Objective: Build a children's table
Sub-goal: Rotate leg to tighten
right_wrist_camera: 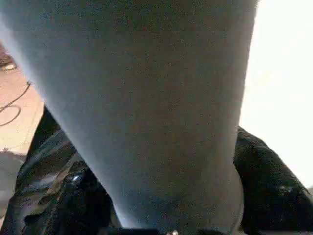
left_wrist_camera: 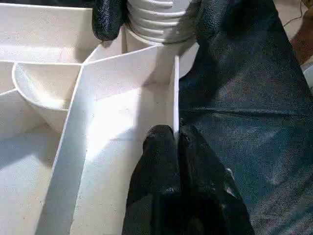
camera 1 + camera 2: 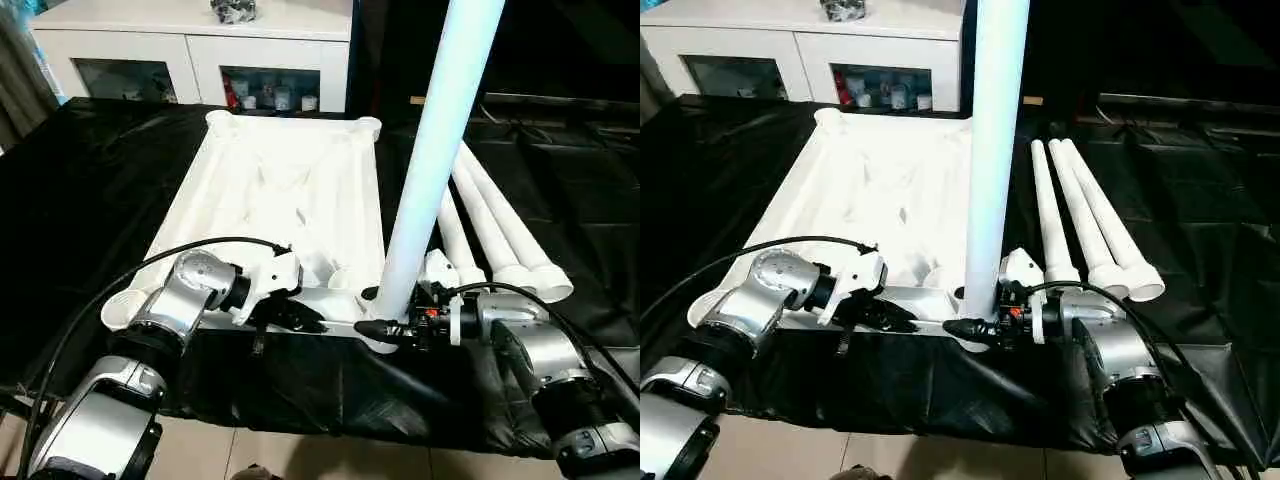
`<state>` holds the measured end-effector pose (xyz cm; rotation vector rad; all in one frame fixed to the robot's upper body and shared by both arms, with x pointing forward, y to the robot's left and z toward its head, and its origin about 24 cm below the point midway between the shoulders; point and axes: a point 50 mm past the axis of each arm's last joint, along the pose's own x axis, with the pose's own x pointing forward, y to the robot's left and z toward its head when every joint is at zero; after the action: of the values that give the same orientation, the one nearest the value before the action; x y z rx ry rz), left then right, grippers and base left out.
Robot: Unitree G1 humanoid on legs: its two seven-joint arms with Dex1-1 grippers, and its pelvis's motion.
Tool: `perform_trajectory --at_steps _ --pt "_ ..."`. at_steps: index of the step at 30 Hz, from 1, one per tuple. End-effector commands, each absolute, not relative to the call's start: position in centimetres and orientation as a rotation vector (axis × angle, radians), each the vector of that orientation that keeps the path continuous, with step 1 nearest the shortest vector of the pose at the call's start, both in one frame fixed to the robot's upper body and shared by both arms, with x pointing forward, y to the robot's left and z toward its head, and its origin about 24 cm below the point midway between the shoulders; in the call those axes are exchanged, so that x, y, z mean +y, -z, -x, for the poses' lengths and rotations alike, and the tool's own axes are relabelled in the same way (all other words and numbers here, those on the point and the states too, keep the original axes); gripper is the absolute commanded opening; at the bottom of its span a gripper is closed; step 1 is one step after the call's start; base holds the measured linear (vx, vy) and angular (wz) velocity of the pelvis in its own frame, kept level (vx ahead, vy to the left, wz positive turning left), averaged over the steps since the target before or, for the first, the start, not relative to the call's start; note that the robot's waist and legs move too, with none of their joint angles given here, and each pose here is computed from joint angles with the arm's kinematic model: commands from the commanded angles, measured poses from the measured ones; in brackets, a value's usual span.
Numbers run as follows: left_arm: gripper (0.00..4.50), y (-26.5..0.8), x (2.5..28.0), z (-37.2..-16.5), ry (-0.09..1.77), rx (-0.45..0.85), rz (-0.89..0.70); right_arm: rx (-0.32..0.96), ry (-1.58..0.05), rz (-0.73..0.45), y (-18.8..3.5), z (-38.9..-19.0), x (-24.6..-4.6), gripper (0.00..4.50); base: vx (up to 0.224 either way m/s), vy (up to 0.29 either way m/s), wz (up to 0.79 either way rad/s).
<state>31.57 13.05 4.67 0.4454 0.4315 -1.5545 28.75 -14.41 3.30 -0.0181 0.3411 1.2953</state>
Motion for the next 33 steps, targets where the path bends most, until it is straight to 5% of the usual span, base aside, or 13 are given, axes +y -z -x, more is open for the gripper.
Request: perform_trajectory --at_steps 1,13,19,21,23,30,33 --pt "0.00 -4.5 12.5 -32.2 1.470 0.444 -0.434 0.333 -1.245 -0.020 -2.6 -28.8 -13.0 2.80 0.000 0.000 0.00" --pt "0.00 -4.7 8.5 -34.9 1.007 0.395 -0.346 0.394 -0.487 -0.137 0.6 -32.6 -9.7 2.77 0.000 0.000 0.00" --pt "0.00 -4.4 6.8 -34.3 1.043 0.377 -0.347 0.389 -0.451 -0.167 0.6 -32.9 -8.4 2.77 0.000 0.000 0.00" --pt "0.00 -4.2 6.6 -34.0 1.064 0.376 -0.356 0.367 -0.455 -0.139 0.4 -33.0 -8.1 3.47 0.000 0.000 0.00" --pt "0.00 -4.2 6.6 -33.8 1.082 0.377 -0.359 0.345 -0.470 -0.156 0.2 -33.1 -7.9 3.47 0.000 0.000 0.00" --pt "0.00 -4.0 8.5 -33.5 1.151 0.385 -0.407 0.278 -0.633 -0.050 -0.7 -33.1 -8.8 3.84 0.000 0.000 0.00" --pt "0.00 -4.1 10.0 -33.2 1.227 0.381 -0.447 0.256 -0.827 -0.019 -1.2 -32.4 -10.0 3.84 0.000 0.000 0.00"
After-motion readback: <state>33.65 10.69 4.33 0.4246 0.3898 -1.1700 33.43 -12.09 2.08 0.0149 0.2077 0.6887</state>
